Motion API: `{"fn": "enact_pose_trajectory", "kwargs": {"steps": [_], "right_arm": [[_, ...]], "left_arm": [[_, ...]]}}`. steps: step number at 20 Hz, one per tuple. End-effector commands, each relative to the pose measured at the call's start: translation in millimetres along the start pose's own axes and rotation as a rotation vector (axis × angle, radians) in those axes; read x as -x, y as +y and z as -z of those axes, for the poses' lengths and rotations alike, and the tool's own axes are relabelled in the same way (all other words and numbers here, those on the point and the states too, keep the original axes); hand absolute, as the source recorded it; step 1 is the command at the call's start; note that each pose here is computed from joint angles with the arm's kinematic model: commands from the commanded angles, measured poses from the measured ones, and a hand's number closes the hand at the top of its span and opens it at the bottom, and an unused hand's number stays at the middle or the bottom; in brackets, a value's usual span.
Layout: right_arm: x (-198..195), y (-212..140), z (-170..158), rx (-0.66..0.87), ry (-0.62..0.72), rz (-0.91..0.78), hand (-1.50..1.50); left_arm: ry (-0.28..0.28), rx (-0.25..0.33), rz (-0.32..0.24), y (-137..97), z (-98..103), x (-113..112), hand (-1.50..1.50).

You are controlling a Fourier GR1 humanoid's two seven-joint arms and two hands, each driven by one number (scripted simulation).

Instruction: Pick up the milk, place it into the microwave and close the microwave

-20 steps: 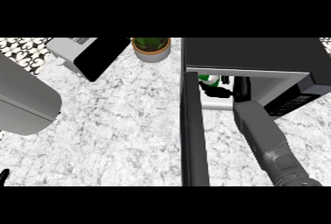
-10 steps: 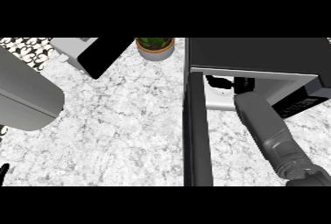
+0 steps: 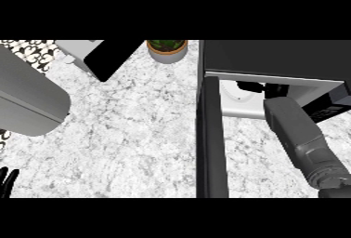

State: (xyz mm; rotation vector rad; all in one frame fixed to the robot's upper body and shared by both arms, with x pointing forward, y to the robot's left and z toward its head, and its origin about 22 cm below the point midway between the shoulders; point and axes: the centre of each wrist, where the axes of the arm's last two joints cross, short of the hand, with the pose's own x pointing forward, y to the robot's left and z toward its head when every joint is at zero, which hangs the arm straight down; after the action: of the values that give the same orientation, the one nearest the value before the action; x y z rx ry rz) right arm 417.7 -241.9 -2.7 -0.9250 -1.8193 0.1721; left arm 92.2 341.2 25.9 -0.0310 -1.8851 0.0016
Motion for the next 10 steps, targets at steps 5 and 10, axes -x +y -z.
{"fn": "enact_pose_trajectory", "kwargs": {"steps": [5, 10], "right_arm": [[27, -19, -9, 0.035, 0.071, -0.039, 1.50], [18, -15, -2, 0.008, 0.036, -0.123, 1.50]], "left_arm": [[0.023, 0.028, -0.020, -5, 3, 10, -1.50], [0.017, 0.020, -0.025, -2, 14, 13, -1.50]]}}
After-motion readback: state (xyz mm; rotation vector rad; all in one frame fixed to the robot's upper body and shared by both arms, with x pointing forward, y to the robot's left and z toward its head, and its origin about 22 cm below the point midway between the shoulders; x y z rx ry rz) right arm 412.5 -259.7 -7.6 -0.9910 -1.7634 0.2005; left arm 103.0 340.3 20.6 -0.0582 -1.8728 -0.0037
